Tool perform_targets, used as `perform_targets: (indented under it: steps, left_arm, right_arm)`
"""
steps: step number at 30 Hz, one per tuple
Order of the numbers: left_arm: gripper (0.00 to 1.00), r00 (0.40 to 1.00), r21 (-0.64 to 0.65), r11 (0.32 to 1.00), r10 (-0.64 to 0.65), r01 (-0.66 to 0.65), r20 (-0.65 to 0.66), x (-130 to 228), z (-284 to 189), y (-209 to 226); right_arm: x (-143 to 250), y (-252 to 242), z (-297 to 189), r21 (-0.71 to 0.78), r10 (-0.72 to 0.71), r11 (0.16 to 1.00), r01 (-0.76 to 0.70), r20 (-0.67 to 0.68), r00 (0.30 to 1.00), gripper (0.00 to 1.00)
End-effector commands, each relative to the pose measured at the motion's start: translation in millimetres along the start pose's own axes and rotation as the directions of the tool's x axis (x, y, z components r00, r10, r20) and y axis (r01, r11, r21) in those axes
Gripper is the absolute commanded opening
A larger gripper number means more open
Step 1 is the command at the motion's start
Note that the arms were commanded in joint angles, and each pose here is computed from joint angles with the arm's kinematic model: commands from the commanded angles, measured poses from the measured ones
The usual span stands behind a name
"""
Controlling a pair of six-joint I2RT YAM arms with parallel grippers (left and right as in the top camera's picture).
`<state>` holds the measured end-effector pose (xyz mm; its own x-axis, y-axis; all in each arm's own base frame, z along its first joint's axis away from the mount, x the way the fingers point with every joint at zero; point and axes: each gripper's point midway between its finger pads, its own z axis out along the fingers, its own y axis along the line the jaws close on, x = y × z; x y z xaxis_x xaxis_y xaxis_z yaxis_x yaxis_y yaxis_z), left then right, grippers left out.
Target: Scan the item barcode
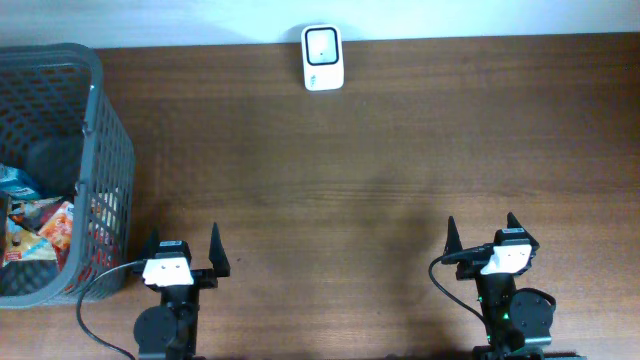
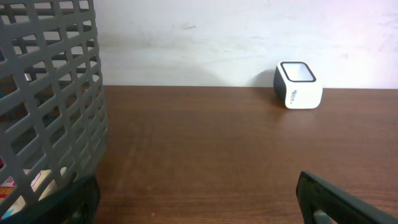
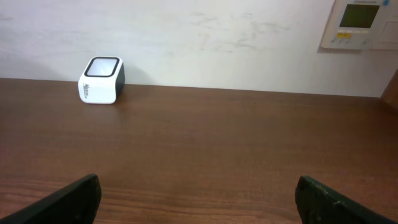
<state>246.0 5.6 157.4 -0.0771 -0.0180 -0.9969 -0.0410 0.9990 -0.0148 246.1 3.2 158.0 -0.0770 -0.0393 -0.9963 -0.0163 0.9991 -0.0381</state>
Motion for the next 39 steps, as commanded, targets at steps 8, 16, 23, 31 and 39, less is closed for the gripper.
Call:
perform_targets:
  steps: [8, 16, 23, 31, 39]
  left_arm:
    - [0.99, 1.000, -0.014, 1.000, 0.012, -0.012, 0.000, 0.7, -0.1, 3.0]
    - [0.99, 1.000, -0.014, 1.000, 0.012, -0.012, 0.000, 0.7, -0.1, 3.0]
    - [0.99, 0.999, -0.097, 0.995, 0.009, -0.005, 0.043, -10.1, -1.1, 17.1]
    - [0.99, 0.941, 0.440, 0.885, -0.006, -0.153, 0.338, -76.5, -33.4, -79.7]
    - [0.99, 0.737, 0.385, 0.865, -0.026, -0.322, 0.675, -199.5, -100.8, -85.7]
  right_arm:
    - [5.8, -3.3, 0.8, 0.017, -0.006, 1.000, 0.007, -0.016, 1.000, 0.98]
    - [5.8, -3.3, 0.8, 0.017, -0.006, 1.000, 0.007, -0.016, 1.000, 0.98]
    - [5.8, -3.3, 0.8, 0.017, -0.006, 1.000, 0.007, -0.016, 1.000, 0.98]
    - [5.8, -3.3, 0.8, 0.017, -0.006, 1.000, 0.007, -0.016, 1.000, 0.98]
    - [5.8, -3.3, 0.8, 0.017, -0.006, 1.000, 0.007, -0.016, 1.000, 0.98]
